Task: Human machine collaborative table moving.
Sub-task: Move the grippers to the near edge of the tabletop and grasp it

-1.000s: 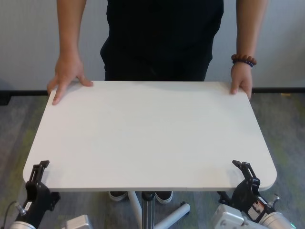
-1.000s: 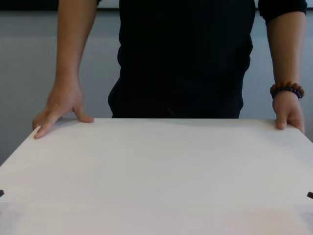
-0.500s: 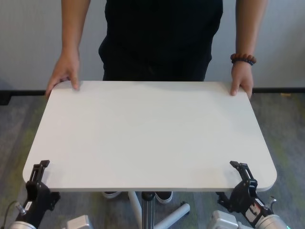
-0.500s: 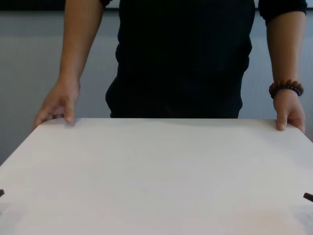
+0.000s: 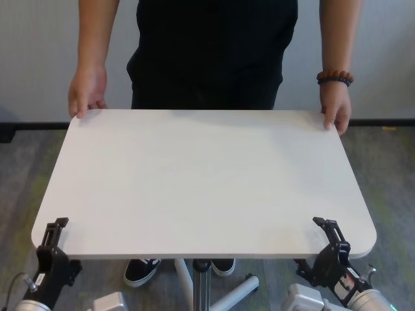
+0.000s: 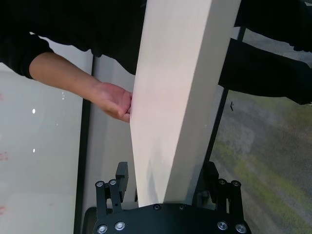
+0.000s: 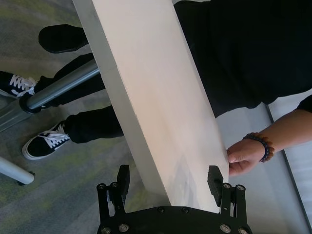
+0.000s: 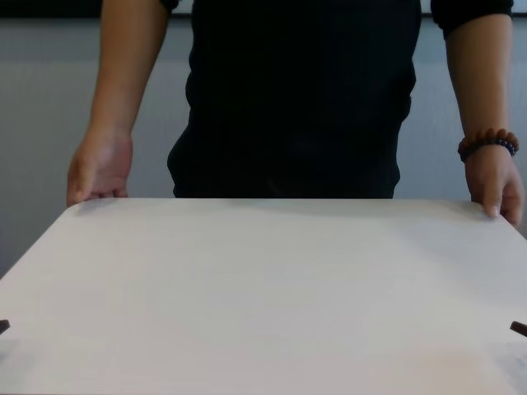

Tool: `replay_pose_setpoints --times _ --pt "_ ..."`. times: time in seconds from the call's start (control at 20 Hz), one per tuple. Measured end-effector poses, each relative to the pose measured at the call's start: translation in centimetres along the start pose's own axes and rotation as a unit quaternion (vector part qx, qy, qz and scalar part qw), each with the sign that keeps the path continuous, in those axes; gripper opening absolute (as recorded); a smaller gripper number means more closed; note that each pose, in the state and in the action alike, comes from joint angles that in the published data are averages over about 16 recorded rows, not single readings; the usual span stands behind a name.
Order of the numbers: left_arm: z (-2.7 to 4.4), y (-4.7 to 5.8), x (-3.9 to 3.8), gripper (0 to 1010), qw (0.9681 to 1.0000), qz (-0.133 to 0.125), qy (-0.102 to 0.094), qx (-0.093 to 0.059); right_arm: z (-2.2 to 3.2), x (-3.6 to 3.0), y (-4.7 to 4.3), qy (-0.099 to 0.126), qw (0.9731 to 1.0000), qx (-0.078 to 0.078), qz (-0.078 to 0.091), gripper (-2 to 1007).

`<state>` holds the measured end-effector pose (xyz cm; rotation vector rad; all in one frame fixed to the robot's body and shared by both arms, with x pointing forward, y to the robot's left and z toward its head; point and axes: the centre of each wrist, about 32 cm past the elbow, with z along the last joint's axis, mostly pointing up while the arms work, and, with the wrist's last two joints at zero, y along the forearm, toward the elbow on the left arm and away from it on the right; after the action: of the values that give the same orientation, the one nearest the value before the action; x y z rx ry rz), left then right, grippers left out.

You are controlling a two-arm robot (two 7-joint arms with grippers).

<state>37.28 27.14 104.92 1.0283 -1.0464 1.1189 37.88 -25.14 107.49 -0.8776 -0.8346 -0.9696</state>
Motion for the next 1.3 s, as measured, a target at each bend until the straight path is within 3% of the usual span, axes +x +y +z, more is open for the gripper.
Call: replay_pose_setpoints --times 0.6,1.3 --pt "0.12 -0.39 -0.34 997 1.0 -0.003 -0.005 0.003 -0.06 0.06 0.21 0.001 1.0 -0.002 0.001 1003" --pt "0.02 -0.46 -0.26 997 0.9999 0.003 0.017 0.0 -0.16 0.18 0.27 0.038 0.9993 0.006 0.003 1003"
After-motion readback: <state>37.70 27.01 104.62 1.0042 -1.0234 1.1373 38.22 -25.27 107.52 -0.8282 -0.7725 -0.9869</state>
